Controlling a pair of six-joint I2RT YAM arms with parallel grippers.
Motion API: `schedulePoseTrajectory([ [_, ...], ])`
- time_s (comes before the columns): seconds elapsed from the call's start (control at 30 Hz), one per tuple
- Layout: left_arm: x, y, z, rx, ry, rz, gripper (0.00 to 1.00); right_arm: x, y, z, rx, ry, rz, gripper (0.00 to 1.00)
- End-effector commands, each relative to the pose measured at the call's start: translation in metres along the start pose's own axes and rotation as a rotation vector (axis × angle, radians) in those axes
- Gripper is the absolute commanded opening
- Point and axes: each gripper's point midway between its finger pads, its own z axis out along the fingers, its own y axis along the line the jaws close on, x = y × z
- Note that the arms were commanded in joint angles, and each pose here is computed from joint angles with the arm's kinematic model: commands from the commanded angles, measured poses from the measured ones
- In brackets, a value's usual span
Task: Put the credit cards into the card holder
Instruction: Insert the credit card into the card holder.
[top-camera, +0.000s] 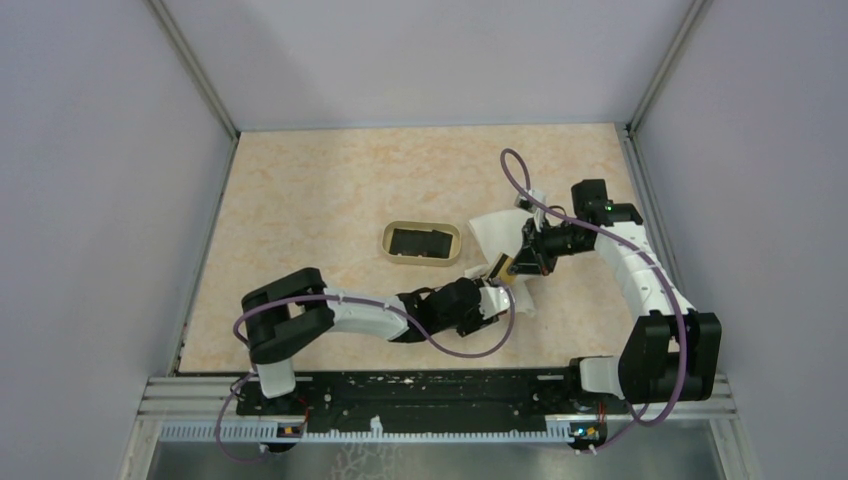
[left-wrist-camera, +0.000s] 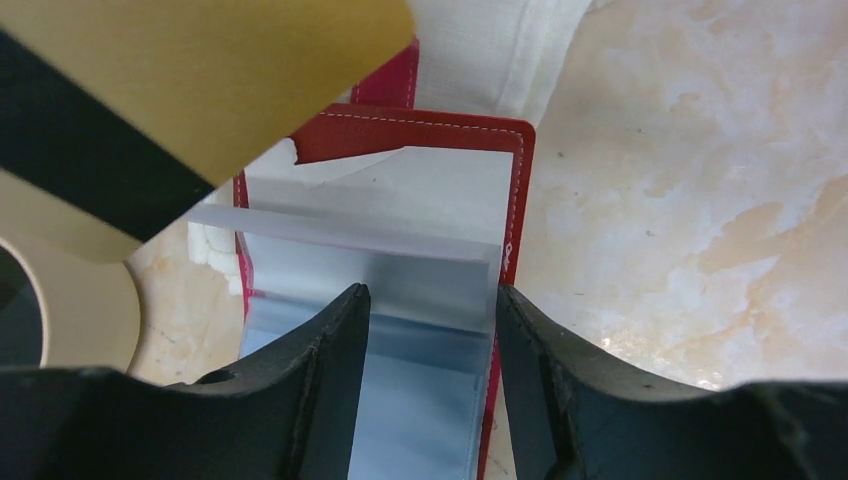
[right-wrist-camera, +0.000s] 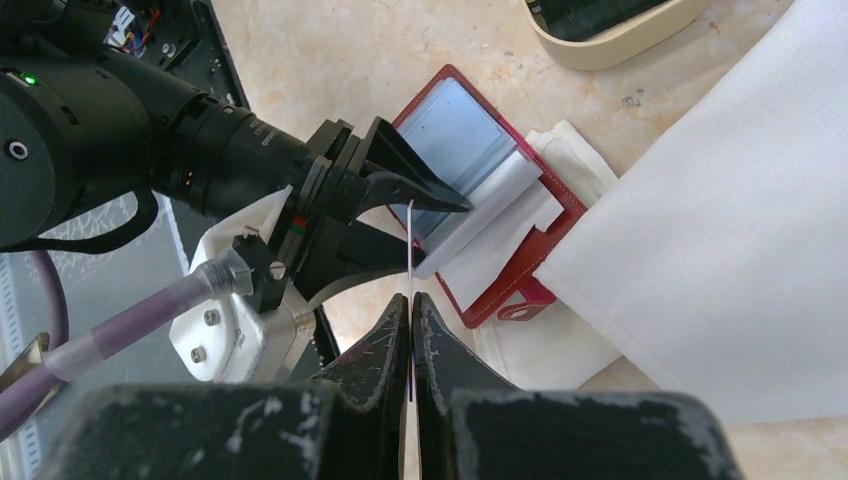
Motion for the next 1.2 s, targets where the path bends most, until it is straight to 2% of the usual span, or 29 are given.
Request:
schedulePoseTrajectory([
  [0.0,-0.002,0.024,-0.009,-0.060,0.008,-0.056,0.56,-0.012,0.000,-0.004,0.005,-0.037,-0.035,0.00],
  [0.2,-0.024,0.019,-0.021,0.005,-0.096,-0.088,0.64,-0.006,-0.004,-0.001,-0.005,-0.018,-0.010,0.00],
  [0.37,-0.057,0.004,-0.055,0.116,-0.274,-0.162,0.72,-0.004,-0.003,0.005,-0.028,-0.022,0.014,0.00],
  [0.5,-0.058,0.013,-0.092,0.091,-0.365,-0.276,0.84,-0.007,0.011,0.018,-0.103,-0.014,-0.002,0.00],
  [0.57,-0.052,0.021,-0.104,0.078,-0.374,-0.370,0.87,-0.006,0.016,0.030,-0.116,0.014,-0.007,0.00],
  [0.7,-0.022,0.040,-0.110,0.047,-0.321,-0.641,0.81,0.008,0.013,0.056,-0.114,0.097,0.040,0.00],
  [0.87,0.008,0.048,-0.106,0.009,-0.317,-0.814,0.59,0.020,0.010,0.073,-0.181,0.152,0.159,0.00],
  [1.0,0.017,0.051,-0.100,-0.010,-0.309,-0.868,0.45,0.033,-0.003,0.085,-0.139,0.216,0.226,0.00],
  [1.17,0.006,0.049,-0.095,0.024,-0.336,-0.861,0.43,0.042,-0.017,0.091,-0.090,0.262,0.275,0.00],
])
